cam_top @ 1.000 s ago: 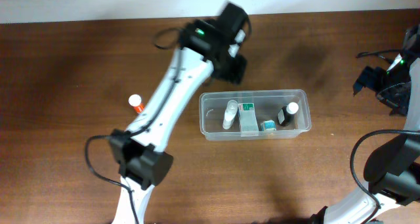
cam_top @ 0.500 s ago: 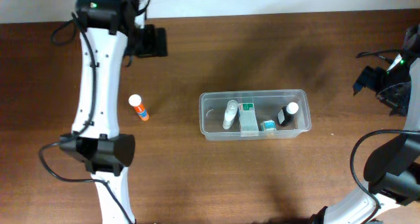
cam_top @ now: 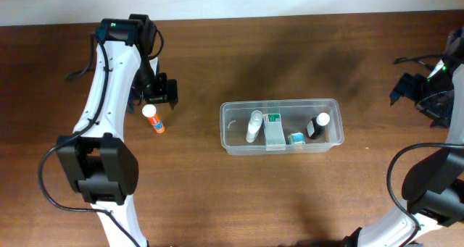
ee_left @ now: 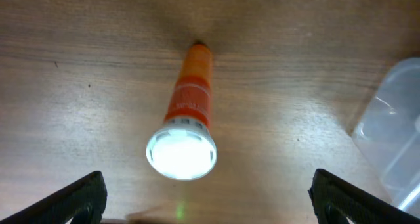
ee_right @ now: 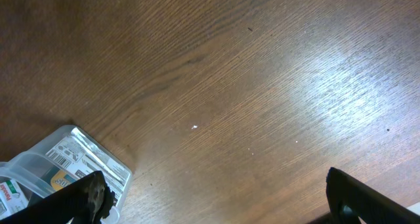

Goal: Pack container
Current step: 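Move the left gripper back over the orange tube, then grasp the orange tube with the left gripper and lift it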

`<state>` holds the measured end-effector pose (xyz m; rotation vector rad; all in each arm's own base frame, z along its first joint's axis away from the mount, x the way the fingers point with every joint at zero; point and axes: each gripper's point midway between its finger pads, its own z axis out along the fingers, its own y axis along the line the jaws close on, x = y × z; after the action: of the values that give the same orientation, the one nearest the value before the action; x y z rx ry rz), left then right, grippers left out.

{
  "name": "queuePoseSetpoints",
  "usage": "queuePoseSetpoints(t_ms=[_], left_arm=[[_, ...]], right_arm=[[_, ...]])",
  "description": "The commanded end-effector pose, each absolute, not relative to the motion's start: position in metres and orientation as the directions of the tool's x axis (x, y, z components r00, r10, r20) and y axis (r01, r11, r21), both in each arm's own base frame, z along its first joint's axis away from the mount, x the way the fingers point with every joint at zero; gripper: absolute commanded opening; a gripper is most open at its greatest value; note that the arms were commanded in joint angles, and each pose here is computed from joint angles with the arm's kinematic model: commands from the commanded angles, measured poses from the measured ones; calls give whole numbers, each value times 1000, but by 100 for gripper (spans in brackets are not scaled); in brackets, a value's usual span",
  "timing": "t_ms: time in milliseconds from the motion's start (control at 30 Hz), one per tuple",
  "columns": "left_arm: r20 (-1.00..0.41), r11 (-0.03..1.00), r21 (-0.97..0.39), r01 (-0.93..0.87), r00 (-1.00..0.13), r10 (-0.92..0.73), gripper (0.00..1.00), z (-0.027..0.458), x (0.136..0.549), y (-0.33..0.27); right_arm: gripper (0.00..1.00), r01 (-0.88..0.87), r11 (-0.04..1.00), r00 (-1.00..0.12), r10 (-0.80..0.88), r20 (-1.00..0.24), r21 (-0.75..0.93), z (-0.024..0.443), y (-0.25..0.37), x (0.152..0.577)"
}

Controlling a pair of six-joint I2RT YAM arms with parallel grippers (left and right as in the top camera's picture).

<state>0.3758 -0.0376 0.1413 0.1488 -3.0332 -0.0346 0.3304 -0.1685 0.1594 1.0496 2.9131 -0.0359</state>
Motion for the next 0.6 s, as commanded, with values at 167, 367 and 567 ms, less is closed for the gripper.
queuePoseSetpoints(t_ms=[167,367,567], left_arm=[[81,991,-48,-127,-989,-122,99,123,381,-34],[139,990,-39,-134,-982,-127,99,102,368,-32],[134,990,-40,-134,-983,-127,83,97,369,-32]], right_arm=[[98,641,768,-767,639,-53,-7,160,-169,330],[98,641,768,-767,640,-52,-7,160,-169,330],[98,641,768,-767,640,-52,-7,160,-169,330]])
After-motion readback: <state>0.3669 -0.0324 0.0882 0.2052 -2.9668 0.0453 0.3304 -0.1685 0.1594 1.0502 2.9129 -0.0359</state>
